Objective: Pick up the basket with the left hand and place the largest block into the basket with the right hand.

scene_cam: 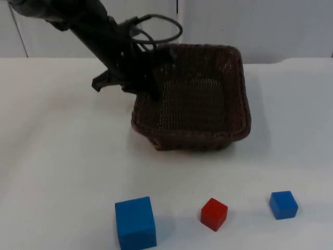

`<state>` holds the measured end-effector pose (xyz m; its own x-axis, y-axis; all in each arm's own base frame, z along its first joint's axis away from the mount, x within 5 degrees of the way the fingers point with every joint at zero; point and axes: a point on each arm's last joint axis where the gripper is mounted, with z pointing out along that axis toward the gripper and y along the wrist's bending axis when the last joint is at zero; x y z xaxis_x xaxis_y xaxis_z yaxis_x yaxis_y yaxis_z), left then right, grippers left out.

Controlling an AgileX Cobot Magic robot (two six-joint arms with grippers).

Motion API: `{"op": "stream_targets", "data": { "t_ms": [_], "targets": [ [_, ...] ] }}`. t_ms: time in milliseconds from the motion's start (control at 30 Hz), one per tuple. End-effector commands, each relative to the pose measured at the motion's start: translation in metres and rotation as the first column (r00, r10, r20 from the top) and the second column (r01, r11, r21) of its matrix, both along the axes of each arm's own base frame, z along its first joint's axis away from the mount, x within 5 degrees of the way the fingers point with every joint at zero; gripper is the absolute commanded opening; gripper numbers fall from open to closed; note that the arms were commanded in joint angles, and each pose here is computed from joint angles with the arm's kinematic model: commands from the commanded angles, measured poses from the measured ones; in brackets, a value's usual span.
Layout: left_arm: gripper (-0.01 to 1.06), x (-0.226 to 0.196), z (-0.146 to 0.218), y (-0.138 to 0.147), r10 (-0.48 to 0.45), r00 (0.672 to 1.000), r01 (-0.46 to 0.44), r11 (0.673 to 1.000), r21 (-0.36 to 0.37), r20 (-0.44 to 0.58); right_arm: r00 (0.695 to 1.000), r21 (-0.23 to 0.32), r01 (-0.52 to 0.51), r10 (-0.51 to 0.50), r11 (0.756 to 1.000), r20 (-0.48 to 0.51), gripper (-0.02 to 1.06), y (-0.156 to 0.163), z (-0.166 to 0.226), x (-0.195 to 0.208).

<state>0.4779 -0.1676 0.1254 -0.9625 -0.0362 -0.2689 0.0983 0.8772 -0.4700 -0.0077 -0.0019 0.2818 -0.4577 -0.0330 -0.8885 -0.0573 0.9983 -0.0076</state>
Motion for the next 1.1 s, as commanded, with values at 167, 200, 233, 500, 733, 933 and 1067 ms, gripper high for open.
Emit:
{"op": "stream_targets", "data": {
  "t_ms": [167, 200, 233, 500, 733, 933, 1067],
  "targets": [
    [0.00, -0.009, 0.069, -0.002, -0.008, 0.997, 0.013, 0.997, -0.070, 0.073, 1.000, -0.005, 0.009, -0.009, 1.000, 0.002, 1.05, 0.000, -0.002, 0.000],
    [0.00, -0.011, 0.078, -0.001, -0.014, 0.996, 0.020, 0.997, -0.073, 0.084, 1.000, -0.005, 0.009, -0.009, 1.000, 0.002, 1.05, 0.000, -0.002, 0.000],
    [0.00, -0.014, 0.087, -0.001, -0.022, 0.995, 0.028, 0.997, -0.069, 0.095, 1.000, -0.005, 0.009, -0.009, 1.000, 0.002, 1.05, 0.000, -0.002, 0.000],
    [0.00, -0.029, 0.129, 0.004, -0.065, 0.988, 0.072, 0.996, -0.051, 0.140, 1.000, -0.005, 0.009, -0.009, 1.000, 0.002, 1.05, 0.000, -0.002, 0.000],
    [0.00, -0.041, 0.141, 0.007, -0.115, 0.987, 0.118, 0.993, -0.020, 0.108, 1.000, -0.005, 0.009, -0.009, 1.000, 0.002, 1.05, 0.000, -0.002, 0.000],
    [0.00, -0.047, 0.149, 0.008, -0.140, 0.987, 0.142, 0.990, -0.019, 0.085, 1.000, -0.005, 0.009, -0.009, 1.000, 0.002, 1.05, 0.000, -0.002, 0.000],
    [0.00, -0.052, 0.152, 0.008, -0.166, 0.984, 0.167, 0.986, -0.016, 0.065, 1.000, -0.005, 0.009, -0.009, 1.000, 0.002, 1.05, 0.000, -0.002, 0.000]
  ]
}}
